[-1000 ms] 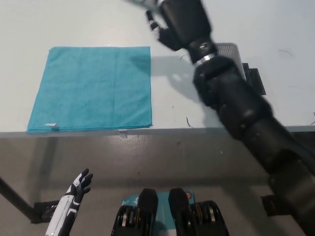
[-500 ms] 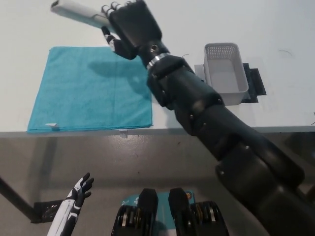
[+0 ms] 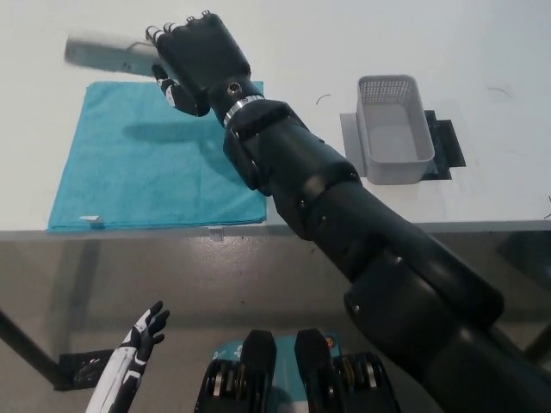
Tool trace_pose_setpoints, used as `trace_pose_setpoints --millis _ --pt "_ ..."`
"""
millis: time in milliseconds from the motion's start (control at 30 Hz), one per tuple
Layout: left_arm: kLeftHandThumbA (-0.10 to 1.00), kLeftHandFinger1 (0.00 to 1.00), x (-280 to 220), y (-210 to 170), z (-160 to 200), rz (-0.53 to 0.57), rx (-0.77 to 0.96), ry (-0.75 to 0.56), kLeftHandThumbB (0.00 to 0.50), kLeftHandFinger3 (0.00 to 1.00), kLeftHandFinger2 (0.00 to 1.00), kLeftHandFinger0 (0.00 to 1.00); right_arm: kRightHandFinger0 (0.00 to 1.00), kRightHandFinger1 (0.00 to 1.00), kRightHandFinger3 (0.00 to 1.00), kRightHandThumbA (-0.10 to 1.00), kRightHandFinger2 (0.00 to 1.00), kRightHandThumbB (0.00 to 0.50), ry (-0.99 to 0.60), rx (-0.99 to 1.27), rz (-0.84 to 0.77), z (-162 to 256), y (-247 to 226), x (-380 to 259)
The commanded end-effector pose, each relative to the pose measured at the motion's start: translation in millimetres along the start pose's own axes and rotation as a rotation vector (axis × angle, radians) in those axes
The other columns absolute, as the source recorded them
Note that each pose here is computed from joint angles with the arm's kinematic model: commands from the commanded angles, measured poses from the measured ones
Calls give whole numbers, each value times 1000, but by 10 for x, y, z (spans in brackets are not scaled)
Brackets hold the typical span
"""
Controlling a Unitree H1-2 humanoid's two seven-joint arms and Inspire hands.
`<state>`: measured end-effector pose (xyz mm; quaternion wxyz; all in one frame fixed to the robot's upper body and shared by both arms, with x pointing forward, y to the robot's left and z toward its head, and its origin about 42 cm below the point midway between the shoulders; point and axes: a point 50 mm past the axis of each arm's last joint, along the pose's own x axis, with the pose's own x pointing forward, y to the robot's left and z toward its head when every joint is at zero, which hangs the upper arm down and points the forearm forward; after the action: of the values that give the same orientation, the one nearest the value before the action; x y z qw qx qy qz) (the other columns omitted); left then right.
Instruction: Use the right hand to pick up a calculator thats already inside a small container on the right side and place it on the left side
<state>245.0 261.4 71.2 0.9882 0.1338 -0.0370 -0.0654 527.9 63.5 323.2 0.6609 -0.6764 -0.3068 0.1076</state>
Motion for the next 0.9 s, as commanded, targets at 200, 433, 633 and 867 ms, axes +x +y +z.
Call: trace_pose_setpoints --millis 200,433,633,867 --pt "1000 1000 51 29 149 -34 32 -48 16 1000 1000 1000 0 0 484 -100 39 341 35 8 25 41 -195 116" --pt "1000 1000 80 3 178 -47 40 -64 11 1000 1000 1000 0 0 465 -100 1 358 64 22 100 14 71 -9" --pt "1000 1000 101 12 214 -58 63 -65 20 1000 1000 1000 0 0 449 -100 32 338 90 31 163 -43 343 -162" --pt "1000 1000 107 11 221 -66 61 -67 17 1000 1000 1000 0 0 460 -100 20 323 133 93 231 -60 667 -367"
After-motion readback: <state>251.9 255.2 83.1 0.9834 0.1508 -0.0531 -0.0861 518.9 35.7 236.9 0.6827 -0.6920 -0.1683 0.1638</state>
